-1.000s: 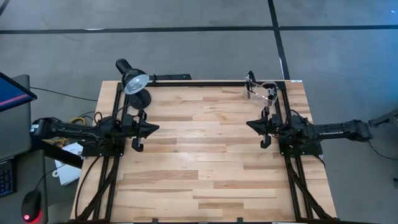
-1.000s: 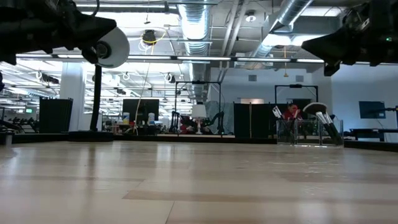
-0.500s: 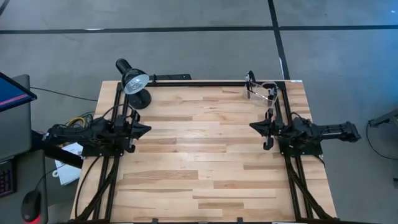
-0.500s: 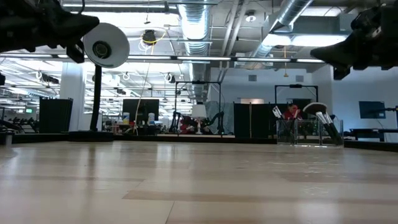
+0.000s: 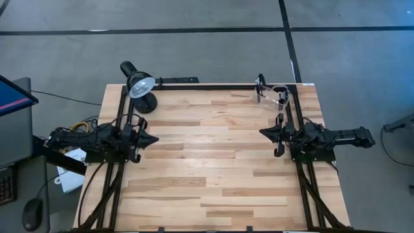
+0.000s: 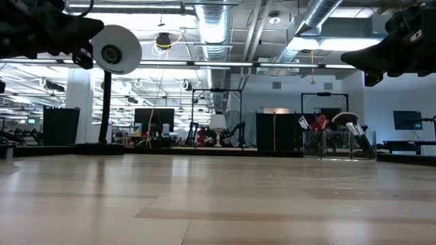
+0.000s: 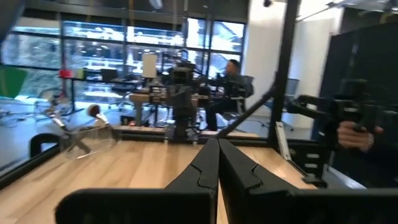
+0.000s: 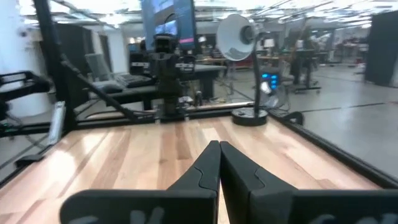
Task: Sort items
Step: Return to Home Position
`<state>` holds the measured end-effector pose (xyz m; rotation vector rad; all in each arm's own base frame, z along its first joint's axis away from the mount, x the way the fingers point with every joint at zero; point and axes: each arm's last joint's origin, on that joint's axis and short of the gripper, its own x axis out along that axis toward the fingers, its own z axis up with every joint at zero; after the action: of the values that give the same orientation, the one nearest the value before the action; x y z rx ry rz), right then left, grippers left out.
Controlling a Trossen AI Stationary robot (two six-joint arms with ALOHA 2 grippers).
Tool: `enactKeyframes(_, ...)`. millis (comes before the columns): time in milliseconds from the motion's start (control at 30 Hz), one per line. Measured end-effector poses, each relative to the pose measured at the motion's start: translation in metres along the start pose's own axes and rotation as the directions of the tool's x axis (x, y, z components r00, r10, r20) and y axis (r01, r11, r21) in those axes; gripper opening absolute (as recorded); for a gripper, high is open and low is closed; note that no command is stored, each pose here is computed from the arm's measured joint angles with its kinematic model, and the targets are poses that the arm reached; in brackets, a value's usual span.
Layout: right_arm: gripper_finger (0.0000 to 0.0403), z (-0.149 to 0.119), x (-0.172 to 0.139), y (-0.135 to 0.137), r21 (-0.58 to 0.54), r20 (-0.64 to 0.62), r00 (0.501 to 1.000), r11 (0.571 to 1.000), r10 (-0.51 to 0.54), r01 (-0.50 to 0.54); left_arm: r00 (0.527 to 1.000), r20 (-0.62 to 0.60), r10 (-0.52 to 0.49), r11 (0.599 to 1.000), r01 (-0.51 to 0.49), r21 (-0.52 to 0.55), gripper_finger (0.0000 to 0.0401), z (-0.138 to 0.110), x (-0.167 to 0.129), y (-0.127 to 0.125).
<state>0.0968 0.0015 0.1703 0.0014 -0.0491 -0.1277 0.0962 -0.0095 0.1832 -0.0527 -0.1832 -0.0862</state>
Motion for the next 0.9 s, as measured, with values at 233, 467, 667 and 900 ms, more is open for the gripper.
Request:
enactKeyframes(233, 0.0, -0.0003, 0.0, 0.0009, 0.005, -0.003, 1.0, 1.0, 0.03, -0.03, 0.998, -0.001, -0.059, 0.998, 0.059, 0.025, 0.0004, 0.0001, 0.0, -0.0017)
enactKeyframes(467, 0.0, -0.0008, 0.0, 0.0013, 0.004, -0.008, 0.999, 0.999, 0.045, -0.045, 0.997, -0.001, -0.076, 0.996, 0.076, 0.037, 0.0004, 0.0001, 0.0, -0.002)
enactKeyframes(667, 0.0, -0.0009, 0.0, 0.0014, 0.029, -0.009, 0.999, 0.998, 0.048, -0.047, 0.997, -0.016, -0.076, 0.997, 0.076, 0.023, 0.0004, -0.0012, 0.001, -0.002)
enactKeyframes(900, 0.0, -0.0009, 0.0, 0.0014, 0.031, -0.009, 0.999, 0.998, 0.048, -0.048, 0.997, -0.057, -0.056, 0.998, 0.057, 0.013, 0.0007, -0.0051, 0.0036, -0.0014)
